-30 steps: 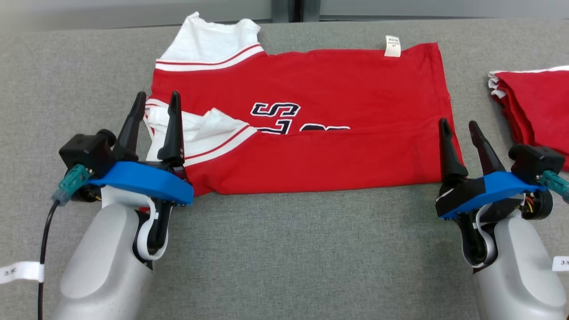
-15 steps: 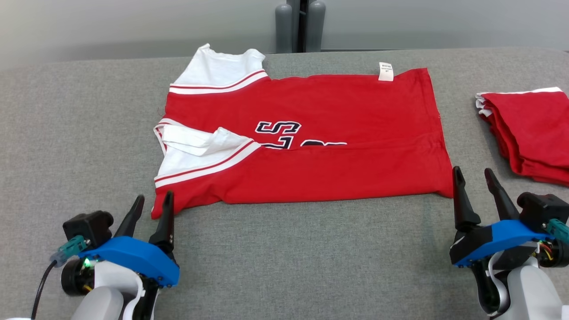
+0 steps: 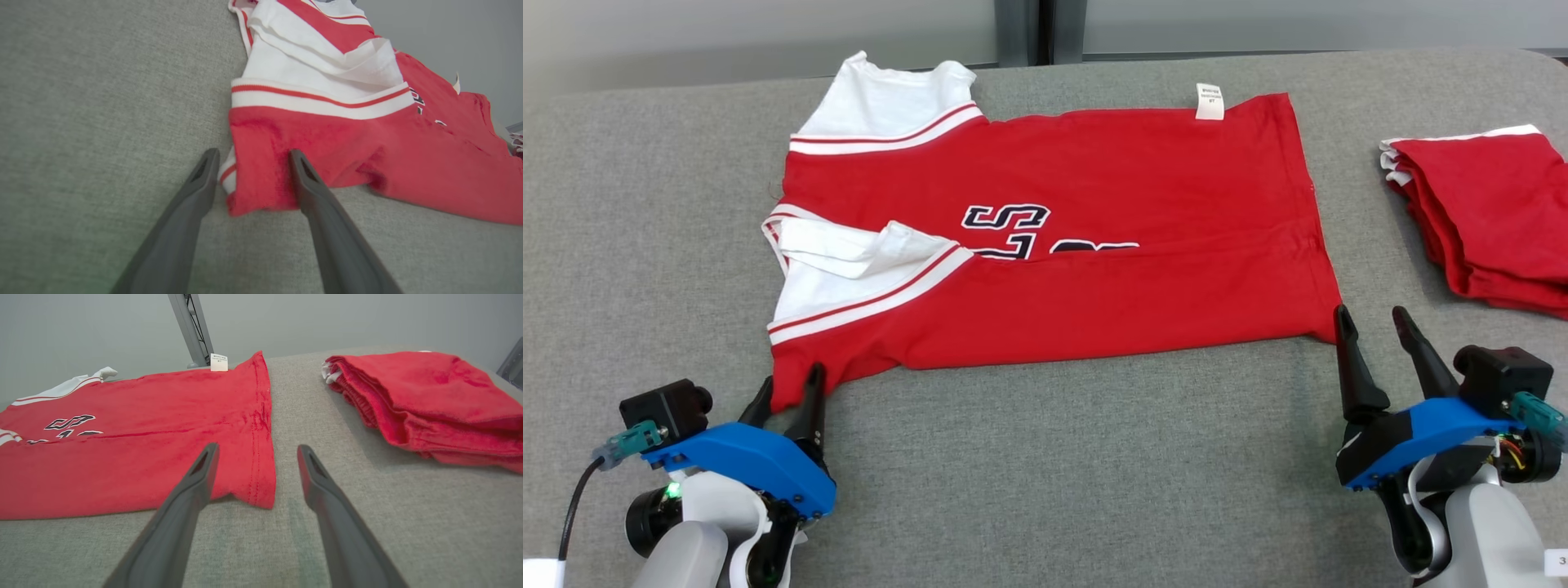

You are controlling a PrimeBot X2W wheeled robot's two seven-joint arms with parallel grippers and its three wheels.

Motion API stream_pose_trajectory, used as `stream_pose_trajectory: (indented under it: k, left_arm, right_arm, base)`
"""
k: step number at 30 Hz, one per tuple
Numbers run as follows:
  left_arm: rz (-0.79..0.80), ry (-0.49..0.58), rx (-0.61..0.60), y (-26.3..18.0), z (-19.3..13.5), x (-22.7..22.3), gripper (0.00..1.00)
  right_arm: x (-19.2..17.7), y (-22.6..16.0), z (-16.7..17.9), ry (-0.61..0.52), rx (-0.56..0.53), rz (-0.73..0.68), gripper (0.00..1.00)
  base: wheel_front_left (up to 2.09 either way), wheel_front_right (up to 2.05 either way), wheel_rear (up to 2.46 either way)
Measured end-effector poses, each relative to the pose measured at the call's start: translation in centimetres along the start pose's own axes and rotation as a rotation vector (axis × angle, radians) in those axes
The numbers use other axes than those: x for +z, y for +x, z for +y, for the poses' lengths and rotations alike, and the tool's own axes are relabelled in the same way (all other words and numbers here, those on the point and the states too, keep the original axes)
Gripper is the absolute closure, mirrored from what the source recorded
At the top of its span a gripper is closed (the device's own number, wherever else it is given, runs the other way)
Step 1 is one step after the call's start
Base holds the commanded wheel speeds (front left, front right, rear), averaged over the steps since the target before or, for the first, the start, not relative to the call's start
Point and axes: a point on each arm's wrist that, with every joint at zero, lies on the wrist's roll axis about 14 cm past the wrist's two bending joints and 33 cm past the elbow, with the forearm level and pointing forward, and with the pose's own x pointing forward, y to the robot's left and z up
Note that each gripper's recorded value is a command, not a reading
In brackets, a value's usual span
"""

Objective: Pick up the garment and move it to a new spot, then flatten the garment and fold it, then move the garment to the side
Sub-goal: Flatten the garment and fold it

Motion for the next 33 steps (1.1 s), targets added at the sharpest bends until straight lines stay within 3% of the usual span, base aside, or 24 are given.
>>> stream_pose_trajectory:
  k: [1,2,3,17,19,22,24,33]
  left_arm:
    - [0.0,-0.002,0.001,0.0,0.0,0.0,0.58]
    - [0.001,-0.002,0.0,0.1,0.0,-0.1,0.91]
    - [0.0,-0.002,-0.002,0.0,0.0,-0.1,1.0]
    - [-0.143,0.02,-0.058,-1.1,-1.3,3.2,1.0]
    - [-0.155,0.027,-0.063,-1.2,-1.5,3.4,1.0]
    - [-0.173,0.032,-0.077,-1.4,-1.9,3.8,1.0]
    - [-0.195,0.04,-0.087,-1.7,-2.2,4.3,1.0]
    - [-0.374,0.146,-0.187,-5.6,-5.7,9.5,1.0]
  right_arm:
    - [-0.2,0.0,-0.1,0.001,-0.002,0.009,0.0]
    - [-0.6,0.0,-0.1,0.001,-0.004,0.025,0.0]
    - [-0.9,0.0,-0.1,0.003,-0.005,0.037,0.0]
    - [-4.8,2.1,0.4,0.046,-0.008,0.213,0.0]
    - [-5.0,2.4,0.7,0.06,-0.005,0.229,0.55]
    - [-5.1,2.7,1.0,0.076,0.0,0.238,0.93]
    - [-4.7,2.8,1.3,0.095,0.006,0.221,1.0]
    - [2.2,2.6,2.2,0.132,0.04,-0.002,1.0]
  base:
    - [0.0,0.0,0.0]
    - [0.0,0.0,0.0]
    - [0.0,0.0,0.0]
    - [0.0,0.0,0.0]
    - [0.0,0.0,0.0]
    - [0.0,0.0,0.0]
    - [0.0,0.0,0.0]
    - [0.0,0.0,0.0]
